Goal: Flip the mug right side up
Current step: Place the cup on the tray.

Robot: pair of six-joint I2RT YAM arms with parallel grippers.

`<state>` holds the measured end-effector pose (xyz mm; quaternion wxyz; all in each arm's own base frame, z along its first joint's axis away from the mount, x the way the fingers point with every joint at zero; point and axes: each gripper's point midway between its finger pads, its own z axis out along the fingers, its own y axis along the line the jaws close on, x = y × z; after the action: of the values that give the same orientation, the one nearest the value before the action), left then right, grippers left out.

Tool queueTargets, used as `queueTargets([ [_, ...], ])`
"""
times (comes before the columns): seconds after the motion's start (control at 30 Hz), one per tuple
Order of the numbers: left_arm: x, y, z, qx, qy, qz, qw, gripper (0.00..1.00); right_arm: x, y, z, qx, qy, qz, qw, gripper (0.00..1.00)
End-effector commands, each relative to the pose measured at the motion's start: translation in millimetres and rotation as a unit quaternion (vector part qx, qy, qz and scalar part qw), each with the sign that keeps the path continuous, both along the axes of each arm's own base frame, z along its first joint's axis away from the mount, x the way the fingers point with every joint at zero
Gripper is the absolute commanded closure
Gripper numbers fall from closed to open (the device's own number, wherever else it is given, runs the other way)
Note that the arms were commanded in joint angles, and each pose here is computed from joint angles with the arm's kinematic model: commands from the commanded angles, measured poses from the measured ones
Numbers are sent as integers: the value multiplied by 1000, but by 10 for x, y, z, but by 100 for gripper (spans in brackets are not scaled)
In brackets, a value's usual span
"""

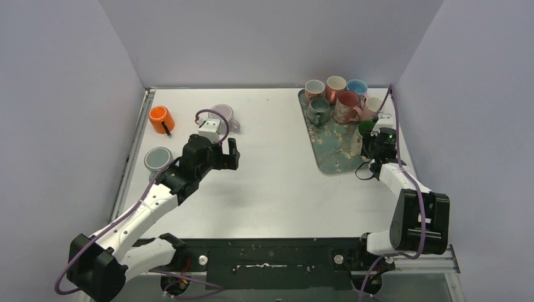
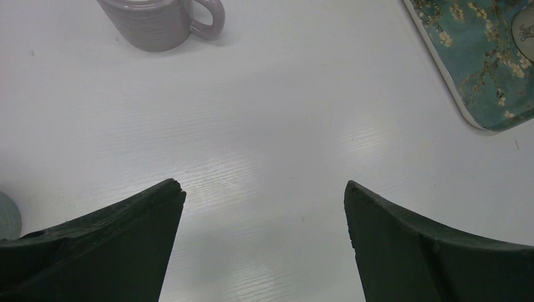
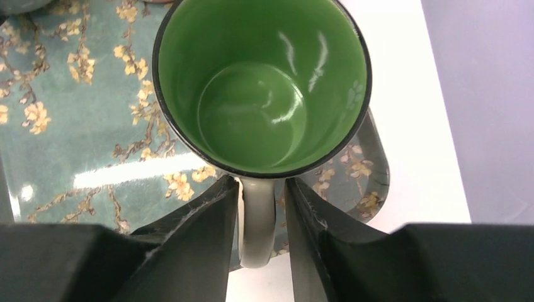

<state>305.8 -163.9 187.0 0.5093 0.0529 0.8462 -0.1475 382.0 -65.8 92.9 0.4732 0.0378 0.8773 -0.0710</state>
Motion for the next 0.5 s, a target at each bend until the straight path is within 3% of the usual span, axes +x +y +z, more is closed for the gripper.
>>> queueTargets([
  [0.0, 33, 5, 111, -6, -23, -1, 1000, 3, 271, -194, 544, -34, -85, -23, 996, 64],
  [0.47, 43, 41, 102, -4, -23, 5, 1000, 3, 329, -479, 602, -64, -72, -68, 993, 68],
])
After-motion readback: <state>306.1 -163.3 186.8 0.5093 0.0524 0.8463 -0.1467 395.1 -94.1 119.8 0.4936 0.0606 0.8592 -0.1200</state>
